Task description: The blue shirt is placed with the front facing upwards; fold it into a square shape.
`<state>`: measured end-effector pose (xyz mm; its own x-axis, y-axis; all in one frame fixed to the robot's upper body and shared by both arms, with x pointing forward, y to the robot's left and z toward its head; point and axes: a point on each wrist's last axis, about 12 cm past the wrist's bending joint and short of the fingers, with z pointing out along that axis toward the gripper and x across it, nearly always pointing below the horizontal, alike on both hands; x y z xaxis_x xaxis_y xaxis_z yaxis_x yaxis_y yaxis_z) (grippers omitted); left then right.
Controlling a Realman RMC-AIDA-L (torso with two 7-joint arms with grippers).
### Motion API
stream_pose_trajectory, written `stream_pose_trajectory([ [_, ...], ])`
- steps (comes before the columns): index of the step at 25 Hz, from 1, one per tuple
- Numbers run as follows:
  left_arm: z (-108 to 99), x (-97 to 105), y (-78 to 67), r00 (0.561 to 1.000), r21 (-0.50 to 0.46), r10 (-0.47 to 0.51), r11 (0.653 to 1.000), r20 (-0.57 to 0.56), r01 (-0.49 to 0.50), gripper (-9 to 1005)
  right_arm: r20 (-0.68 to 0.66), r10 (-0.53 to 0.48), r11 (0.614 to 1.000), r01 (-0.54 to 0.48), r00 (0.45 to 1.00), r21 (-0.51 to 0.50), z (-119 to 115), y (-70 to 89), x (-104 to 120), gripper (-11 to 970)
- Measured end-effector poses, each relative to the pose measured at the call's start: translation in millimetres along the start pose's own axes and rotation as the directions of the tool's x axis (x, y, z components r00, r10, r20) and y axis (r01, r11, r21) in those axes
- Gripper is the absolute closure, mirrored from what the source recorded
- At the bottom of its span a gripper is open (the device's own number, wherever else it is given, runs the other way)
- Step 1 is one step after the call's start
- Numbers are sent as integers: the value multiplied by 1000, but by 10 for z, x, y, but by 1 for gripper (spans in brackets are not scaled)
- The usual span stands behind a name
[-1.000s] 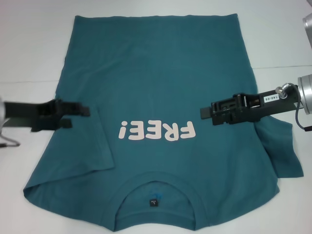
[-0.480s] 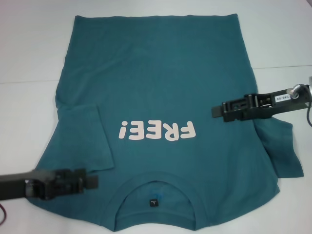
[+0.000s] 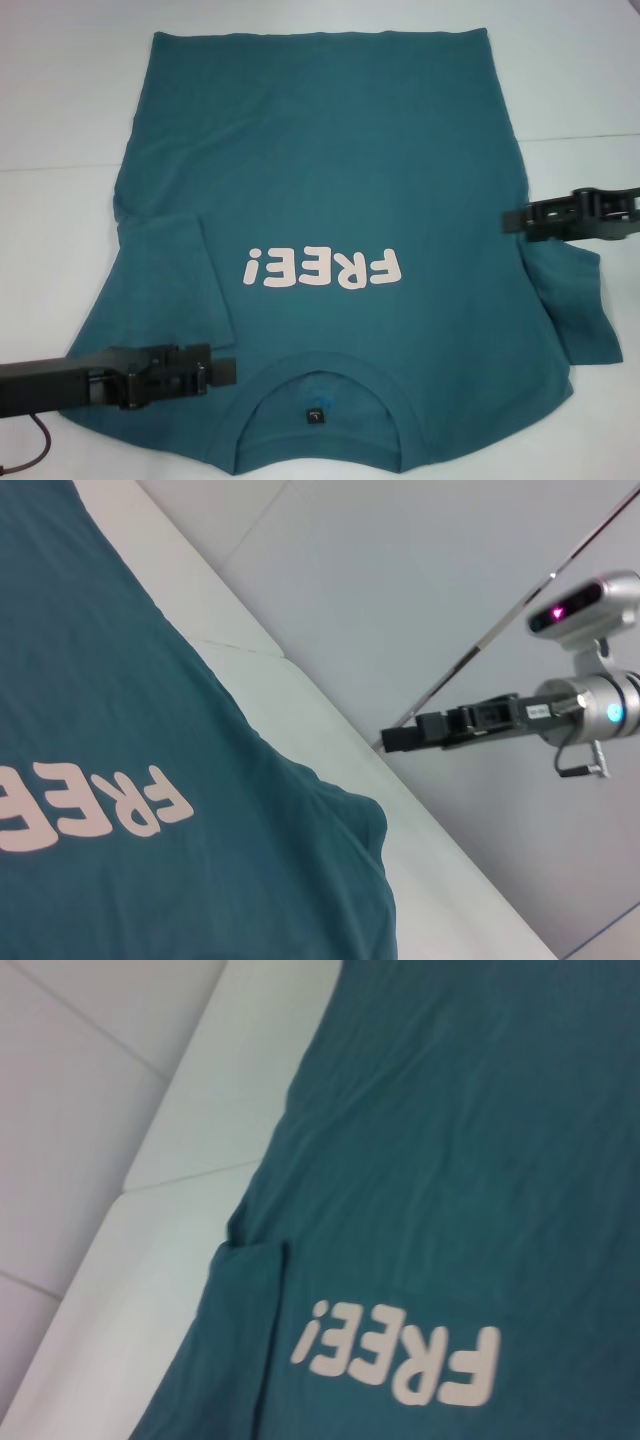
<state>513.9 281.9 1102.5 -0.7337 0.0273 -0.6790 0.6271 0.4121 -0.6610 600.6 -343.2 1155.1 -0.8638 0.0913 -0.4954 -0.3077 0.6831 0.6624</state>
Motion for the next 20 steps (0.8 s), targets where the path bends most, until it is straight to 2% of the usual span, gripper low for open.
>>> stream_pose_trajectory([
  [4, -2, -23, 6, 1000, -5, -7, 1000, 9, 7, 232, 22, 39, 998, -40, 999, 51, -251, -83, 31, 329],
  [8, -1, -31, 23, 1000, -17, -16, 1000, 16, 17, 232, 1, 122, 985, -121, 993, 126, -474, -171, 76, 330],
  [13, 7, -30, 30, 1000, -18, -21, 1000, 18, 22, 232, -74, 165, 970, -148, 984, 193, -532, -227, 171, 330],
  [20, 3, -30, 45, 999, -28, -35, 999, 23, 35, 230, -91, 136, 965, -112, 986, 237, -509, -309, 241, 330],
])
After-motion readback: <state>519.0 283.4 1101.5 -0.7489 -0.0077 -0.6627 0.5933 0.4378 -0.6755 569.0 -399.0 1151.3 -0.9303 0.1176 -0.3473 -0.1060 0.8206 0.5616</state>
